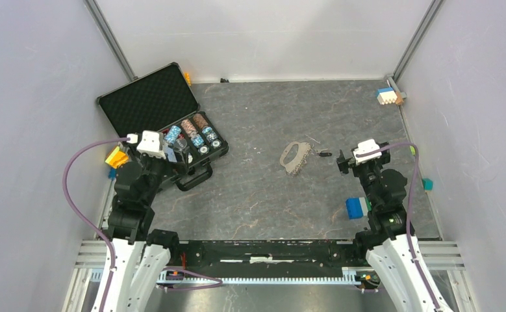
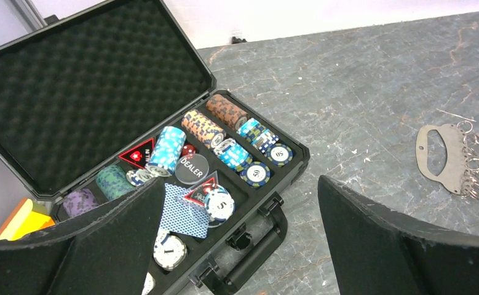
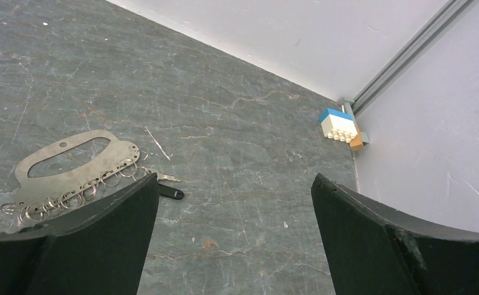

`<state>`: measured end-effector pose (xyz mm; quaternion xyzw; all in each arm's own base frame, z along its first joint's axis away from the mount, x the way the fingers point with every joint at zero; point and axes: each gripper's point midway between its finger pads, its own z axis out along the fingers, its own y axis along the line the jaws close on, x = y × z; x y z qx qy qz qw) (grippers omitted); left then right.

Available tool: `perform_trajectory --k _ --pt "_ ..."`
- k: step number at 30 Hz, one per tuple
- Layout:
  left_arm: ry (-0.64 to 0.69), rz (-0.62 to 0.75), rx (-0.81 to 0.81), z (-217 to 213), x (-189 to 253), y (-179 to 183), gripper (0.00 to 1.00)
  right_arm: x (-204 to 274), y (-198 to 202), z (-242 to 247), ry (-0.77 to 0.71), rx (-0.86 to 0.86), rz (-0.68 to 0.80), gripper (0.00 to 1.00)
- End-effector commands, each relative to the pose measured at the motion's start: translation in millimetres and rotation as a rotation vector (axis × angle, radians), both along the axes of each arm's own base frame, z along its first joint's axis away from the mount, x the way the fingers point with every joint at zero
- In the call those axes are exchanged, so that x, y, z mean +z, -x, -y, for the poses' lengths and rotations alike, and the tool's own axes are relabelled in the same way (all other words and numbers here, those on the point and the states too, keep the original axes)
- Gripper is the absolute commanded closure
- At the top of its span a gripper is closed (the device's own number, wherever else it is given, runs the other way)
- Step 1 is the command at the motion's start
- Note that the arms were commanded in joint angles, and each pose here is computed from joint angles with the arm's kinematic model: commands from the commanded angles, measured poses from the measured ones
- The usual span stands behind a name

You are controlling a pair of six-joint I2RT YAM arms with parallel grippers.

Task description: Put the keys on the keyring

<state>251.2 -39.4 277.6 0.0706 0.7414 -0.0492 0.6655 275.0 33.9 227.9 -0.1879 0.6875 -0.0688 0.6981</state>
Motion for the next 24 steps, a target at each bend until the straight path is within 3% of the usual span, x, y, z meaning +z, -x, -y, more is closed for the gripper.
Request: perform_trajectory --k 1,24 --pt "0.036 0.019 -0.025 4.7 -2.1 3.1 0.0 21.2 -0.9 -8.7 -0.025 0.034 0.035 0.02" --pt "-0.011 0.019 -0.027 2.0 -14.0 4.1 0.0 21.8 5.3 -7.5 -0.008 0.037 0.049 0.02"
